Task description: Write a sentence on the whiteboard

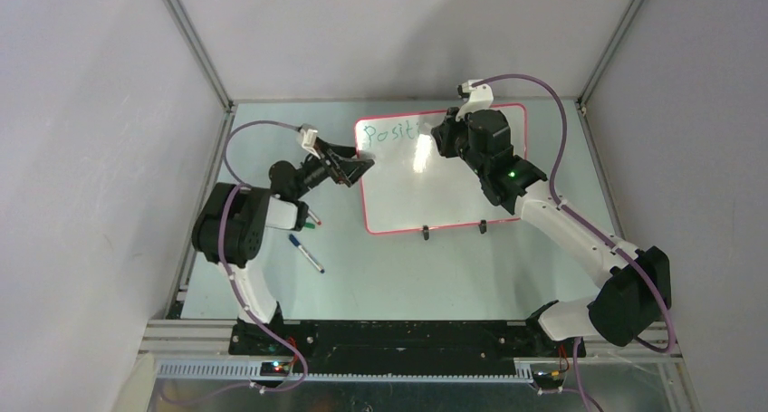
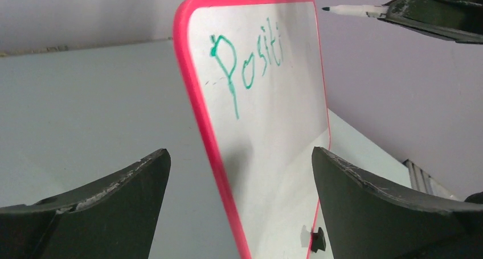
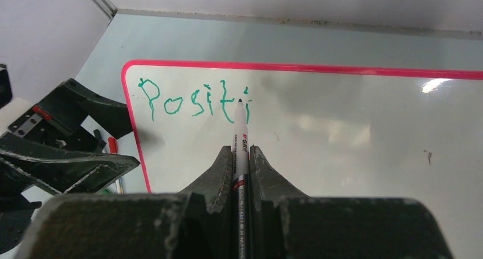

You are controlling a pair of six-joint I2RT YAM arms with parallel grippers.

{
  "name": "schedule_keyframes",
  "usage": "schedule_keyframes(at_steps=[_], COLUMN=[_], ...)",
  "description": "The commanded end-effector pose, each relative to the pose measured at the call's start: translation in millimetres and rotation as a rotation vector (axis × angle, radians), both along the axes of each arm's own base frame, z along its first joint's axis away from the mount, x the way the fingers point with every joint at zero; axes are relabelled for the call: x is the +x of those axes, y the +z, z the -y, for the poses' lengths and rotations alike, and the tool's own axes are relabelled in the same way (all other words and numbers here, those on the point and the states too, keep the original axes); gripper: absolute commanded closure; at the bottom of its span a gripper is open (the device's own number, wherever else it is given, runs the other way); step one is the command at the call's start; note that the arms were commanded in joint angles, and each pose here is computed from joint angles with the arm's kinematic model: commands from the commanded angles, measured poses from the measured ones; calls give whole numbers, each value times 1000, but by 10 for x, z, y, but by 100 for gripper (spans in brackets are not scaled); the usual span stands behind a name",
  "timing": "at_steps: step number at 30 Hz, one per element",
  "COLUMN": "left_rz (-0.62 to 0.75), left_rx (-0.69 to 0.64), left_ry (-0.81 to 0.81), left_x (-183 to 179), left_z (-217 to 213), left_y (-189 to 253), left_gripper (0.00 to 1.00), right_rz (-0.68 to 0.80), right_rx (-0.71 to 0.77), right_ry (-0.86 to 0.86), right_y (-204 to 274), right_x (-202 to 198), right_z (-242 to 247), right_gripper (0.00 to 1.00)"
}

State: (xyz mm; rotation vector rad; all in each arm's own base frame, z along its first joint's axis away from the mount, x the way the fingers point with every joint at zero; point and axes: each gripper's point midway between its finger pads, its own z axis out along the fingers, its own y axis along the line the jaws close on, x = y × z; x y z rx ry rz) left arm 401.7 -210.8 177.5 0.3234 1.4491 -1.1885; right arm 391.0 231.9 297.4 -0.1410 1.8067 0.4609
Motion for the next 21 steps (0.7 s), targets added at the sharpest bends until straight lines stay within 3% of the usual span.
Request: schedule_keyframes(at_steps=[1, 2, 5, 10, 13, 21], left_rz=[136, 70, 41, 101, 41, 107], left_rx=[103, 124, 176, 75, 79, 85], left_ry=[-18, -48, -125, -392, -553, -495], left_x=[-10, -15, 75, -115, -87, -108], left_z=[2, 17, 81, 253, 289, 189], left_y=[263, 165, 116, 305, 222, 357], left_gripper=[1, 1, 1, 1, 1, 2], right_rz=[40, 40, 41, 40, 39, 38], right_rx=[26, 27, 28, 29, 30, 32], right_ry=[-8, -7, -5, 0, 2, 3], right_y=[146, 145, 144, 141, 135, 128], right_x=[25, 25, 28, 29, 35, 45], right_z=[13, 13, 4, -7, -11, -15], right_gripper=[100, 100, 100, 100, 100, 100])
